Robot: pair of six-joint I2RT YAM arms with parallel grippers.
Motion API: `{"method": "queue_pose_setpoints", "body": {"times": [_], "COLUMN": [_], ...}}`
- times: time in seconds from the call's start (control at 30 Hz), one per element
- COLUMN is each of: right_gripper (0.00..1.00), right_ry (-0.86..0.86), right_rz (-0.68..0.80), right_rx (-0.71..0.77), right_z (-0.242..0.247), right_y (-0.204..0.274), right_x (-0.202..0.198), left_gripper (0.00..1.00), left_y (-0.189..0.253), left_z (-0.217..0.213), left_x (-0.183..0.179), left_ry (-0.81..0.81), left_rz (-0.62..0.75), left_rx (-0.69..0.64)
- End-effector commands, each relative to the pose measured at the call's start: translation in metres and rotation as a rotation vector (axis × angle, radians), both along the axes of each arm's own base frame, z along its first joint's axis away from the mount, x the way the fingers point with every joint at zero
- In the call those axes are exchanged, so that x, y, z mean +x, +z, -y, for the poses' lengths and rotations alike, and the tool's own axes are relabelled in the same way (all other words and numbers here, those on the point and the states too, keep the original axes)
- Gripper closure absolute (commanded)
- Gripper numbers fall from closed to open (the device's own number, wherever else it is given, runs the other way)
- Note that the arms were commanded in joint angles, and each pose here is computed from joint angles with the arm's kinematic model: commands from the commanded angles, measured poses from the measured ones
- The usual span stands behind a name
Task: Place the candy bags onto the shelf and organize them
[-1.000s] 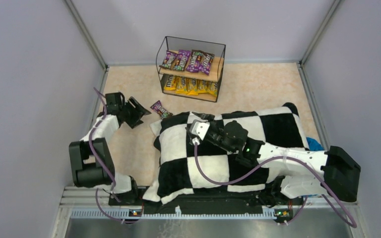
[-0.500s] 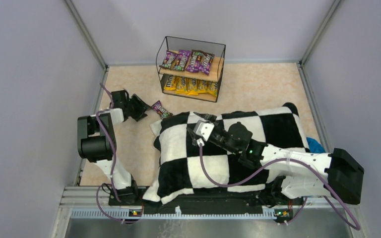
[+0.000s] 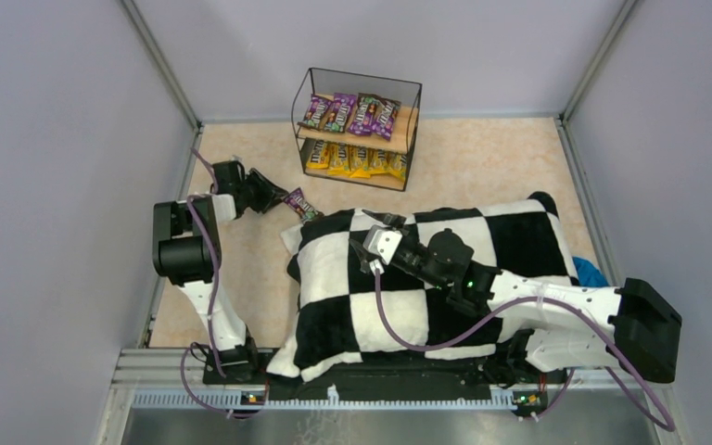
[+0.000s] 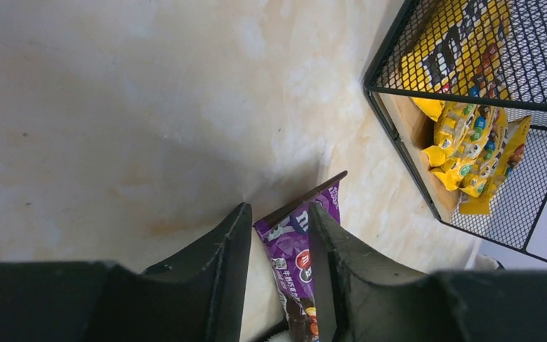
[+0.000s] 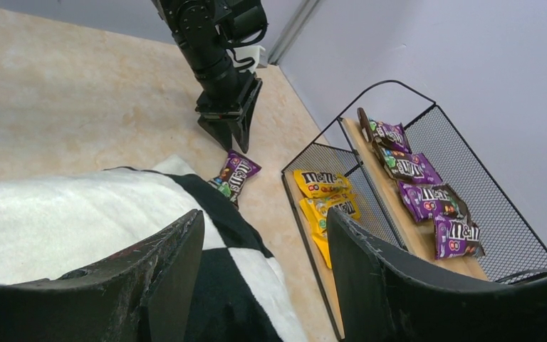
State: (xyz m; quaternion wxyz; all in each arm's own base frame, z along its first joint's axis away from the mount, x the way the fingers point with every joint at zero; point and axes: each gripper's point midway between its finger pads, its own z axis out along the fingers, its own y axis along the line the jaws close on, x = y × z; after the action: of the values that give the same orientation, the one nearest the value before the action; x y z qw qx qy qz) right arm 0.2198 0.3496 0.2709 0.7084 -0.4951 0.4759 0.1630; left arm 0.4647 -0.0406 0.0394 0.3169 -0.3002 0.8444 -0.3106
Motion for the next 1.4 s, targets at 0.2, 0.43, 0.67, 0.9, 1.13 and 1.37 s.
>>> {"method": "queue_pose_setpoints", "body": {"times": [0.2,0.43,0.67,0.9,1.13,1.37], "right_gripper": [0.37,0.37,0.37,0.37,0.39,0.25], "right_ry": [0.012,0.013,0.022,0.028,0.021,0.121], "right_rz": [0.017,0.003,-0.015,-0.066,-0.158,-0.083], "right_rx": [0.042,0.014,-0.004,0.026,0.164,0.172], "right_z": [-0.001,-0.003,-0.010,-0.025,-0.051,-0.082], "right_y": [0.017,0.014,0.010,0.013,0.024,0.024], "right_x": [-0.001,0.000,0.002,0.007,0.018,0.017], "left_gripper": [0.71,0.96,1.00,1.00,1.00,1.00], "left_y": [-0.032,0.008,0.068,0.146,0.216,0.285], "left_z": [0.011,0.013,0.014,0.028,0.034,0.045], "left_x": [-0.013,-0.006,-0.013,-0.041,-0.076,-0.109], "left_ry": [-0.021,-0.029,-0.035,-0.103,-0.129,-0.140], "left_rz": [-0.111,-0.001,0.101,0.250,0.336,0.411], "left_rx": [-0.014,-0.025,-0.006,-0.031,-0.010,-0.077]}}
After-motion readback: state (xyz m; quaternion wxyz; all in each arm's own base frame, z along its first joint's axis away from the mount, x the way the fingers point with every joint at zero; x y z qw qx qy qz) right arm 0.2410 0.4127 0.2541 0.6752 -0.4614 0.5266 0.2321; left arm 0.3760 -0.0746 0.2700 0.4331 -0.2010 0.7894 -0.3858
